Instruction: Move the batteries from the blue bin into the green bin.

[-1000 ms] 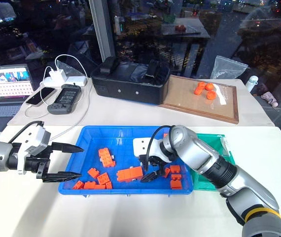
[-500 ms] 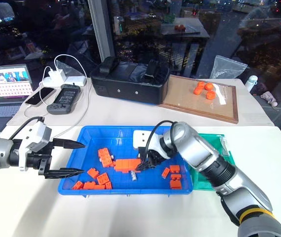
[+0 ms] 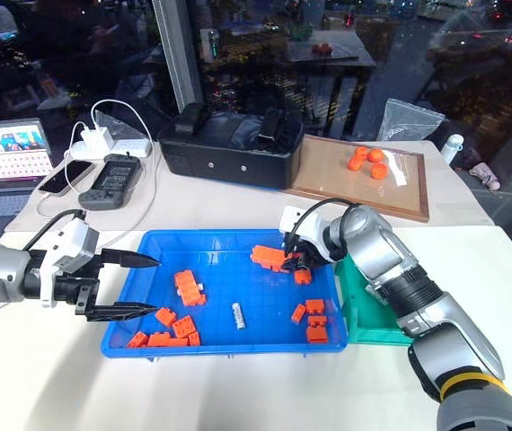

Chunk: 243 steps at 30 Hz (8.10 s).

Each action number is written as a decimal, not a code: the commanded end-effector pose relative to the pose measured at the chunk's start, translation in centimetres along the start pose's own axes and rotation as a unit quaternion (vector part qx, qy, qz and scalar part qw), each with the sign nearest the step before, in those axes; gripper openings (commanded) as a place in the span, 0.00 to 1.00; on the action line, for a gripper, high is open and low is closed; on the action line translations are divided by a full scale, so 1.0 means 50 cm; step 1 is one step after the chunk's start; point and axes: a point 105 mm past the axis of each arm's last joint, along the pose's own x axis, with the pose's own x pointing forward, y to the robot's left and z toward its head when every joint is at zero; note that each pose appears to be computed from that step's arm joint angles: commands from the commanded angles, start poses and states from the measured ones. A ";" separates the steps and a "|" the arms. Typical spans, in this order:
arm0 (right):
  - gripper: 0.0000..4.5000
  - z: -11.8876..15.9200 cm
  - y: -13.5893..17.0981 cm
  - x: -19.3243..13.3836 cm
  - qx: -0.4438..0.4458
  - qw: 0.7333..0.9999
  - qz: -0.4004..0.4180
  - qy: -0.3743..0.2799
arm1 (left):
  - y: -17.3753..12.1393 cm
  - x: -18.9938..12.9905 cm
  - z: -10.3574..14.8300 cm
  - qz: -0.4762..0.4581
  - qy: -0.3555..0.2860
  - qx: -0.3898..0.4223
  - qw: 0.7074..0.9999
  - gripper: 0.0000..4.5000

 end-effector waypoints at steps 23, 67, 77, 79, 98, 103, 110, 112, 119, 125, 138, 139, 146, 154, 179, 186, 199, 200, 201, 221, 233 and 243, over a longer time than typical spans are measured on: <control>1.00 0.077 0.211 0.090 -0.154 0.967 0.191 -0.067 | -0.006 -0.003 0.000 -0.003 0.004 0.008 1.000 1.00; 0.67 -0.178 0.005 -0.248 0.042 0.988 -0.061 0.132 | 0.043 0.059 0.172 -0.065 -0.180 0.069 0.979 1.00; 0.98 -0.064 -0.045 -0.259 -0.009 0.995 -0.080 0.055 | 0.082 0.019 0.113 0.010 -0.128 0.052 0.990 1.00; 0.98 -0.015 -0.049 -0.243 -0.025 0.997 -0.074 0.016 | 0.084 0.006 0.100 0.023 -0.109 0.051 0.992 1.00; 0.98 0.258 0.130 0.116 0.045 0.984 0.041 -0.169 | 0.028 -0.145 -0.023 0.219 0.006 -0.033 0.975 1.00; 0.98 0.260 0.144 0.138 0.128 0.981 0.043 -0.138 | 0.018 -0.146 -0.017 0.221 0.001 -0.037 0.975 1.00; 0.98 0.273 0.188 0.165 0.161 0.978 0.077 -0.108 | -0.005 -0.146 -0.017 0.191 0.008 -0.046 0.981 1.00; 0.98 0.271 0.197 0.179 0.165 0.978 0.082 -0.098 | -0.005 -0.147 -0.020 0.189 0.014 -0.049 0.981 1.00; 0.98 0.260 0.222 0.217 0.161 0.981 0.090 -0.067 | -0.005 -0.146 -0.019 0.181 0.023 -0.053 0.982 1.00; 0.93 0.237 0.222 0.247 0.155 0.984 0.073 -0.052 | -0.004 -0.140 -0.017 0.174 0.025 -0.054 0.983 1.00; 0.32 0.167 0.145 0.146 0.099 0.993 0.035 -0.049 | 0.006 -0.129 -0.017 0.163 0.022 -0.046 0.985 1.00; 0.32 0.159 0.133 0.137 0.098 0.994 0.025 -0.047 | 0.007 -0.126 -0.017 0.161 0.020 -0.045 0.986 1.00; 0.43 0.123 0.070 0.114 0.052 0.998 -0.030 -0.027 | 0.018 -0.107 -0.016 0.147 0.010 -0.039 0.988 1.00; 0.99 0.174 0.075 0.070 0.031 0.996 -0.001 -0.078 | 0.030 -0.101 -0.011 0.136 0.008 -0.033 0.990 1.00; 0.75 0.215 0.225 0.231 -0.042 0.985 0.122 -0.111 | 0.022 -0.109 -0.011 0.130 0.025 -0.033 0.991 1.00; 0.20 0.216 0.225 0.212 -0.053 0.984 0.120 -0.120 | 0.016 -0.099 -0.011 0.121 0.024 -0.033 0.992 1.00; 0.06 0.122 0.025 -0.066 -0.006 0.987 -0.010 -0.163 | 0.013 -0.050 0.038 0.032 -0.056 -0.017 0.998 1.00; 0.06 0.109 0.013 -0.090 0.001 0.987 -0.022 -0.158 | 0.016 -0.046 0.045 0.026 -0.067 -0.014 0.997 1.00; 0.06 0.084 -0.002 -0.122 0.006 0.989 -0.041 -0.139 | 0.020 -0.037 0.055 0.016 -0.082 -0.009 0.997 1.00; 0.17 -0.171 0.037 -0.252 0.146 0.979 -0.126 0.066 | 0.046 0.060 0.104 -0.066 -0.148 0.004 0.987 1.00; 1.00 -0.148 -0.006 -0.340 0.154 0.976 -0.157 0.001 | 0.120 0.048 0.101 0.096 -0.130 0.042 0.986 1.00; 1.00 -0.077 -0.016 -0.403 0.152 0.932 -0.223 -0.242 | 0.155 0.003 0.077 0.222 -0.146 0.012 0.964 1.00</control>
